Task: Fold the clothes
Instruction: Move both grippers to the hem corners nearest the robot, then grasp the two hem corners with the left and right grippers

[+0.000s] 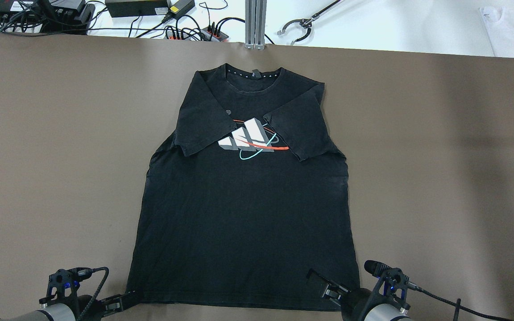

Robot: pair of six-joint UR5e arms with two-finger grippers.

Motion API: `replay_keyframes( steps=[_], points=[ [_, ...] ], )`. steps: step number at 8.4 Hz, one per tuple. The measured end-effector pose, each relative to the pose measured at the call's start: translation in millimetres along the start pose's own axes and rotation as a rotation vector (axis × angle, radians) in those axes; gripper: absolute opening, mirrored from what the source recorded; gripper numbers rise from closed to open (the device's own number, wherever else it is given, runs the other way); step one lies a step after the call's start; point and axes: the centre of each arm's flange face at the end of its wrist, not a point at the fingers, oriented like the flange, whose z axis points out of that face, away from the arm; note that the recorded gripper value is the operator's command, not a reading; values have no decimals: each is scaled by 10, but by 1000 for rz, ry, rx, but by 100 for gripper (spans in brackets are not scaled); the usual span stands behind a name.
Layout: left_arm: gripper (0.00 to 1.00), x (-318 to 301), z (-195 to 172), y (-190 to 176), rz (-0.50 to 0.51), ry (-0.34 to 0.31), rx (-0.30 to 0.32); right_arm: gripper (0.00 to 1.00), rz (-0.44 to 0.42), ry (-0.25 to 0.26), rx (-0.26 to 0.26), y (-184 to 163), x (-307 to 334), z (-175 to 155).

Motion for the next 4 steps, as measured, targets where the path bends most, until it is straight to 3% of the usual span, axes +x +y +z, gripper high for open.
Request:
replay_keyframes(
  steps=[4],
  points=[
    [37,-9,7,86,15,-3,-15,94,-1,0,-2,5,-1,1]
  ],
)
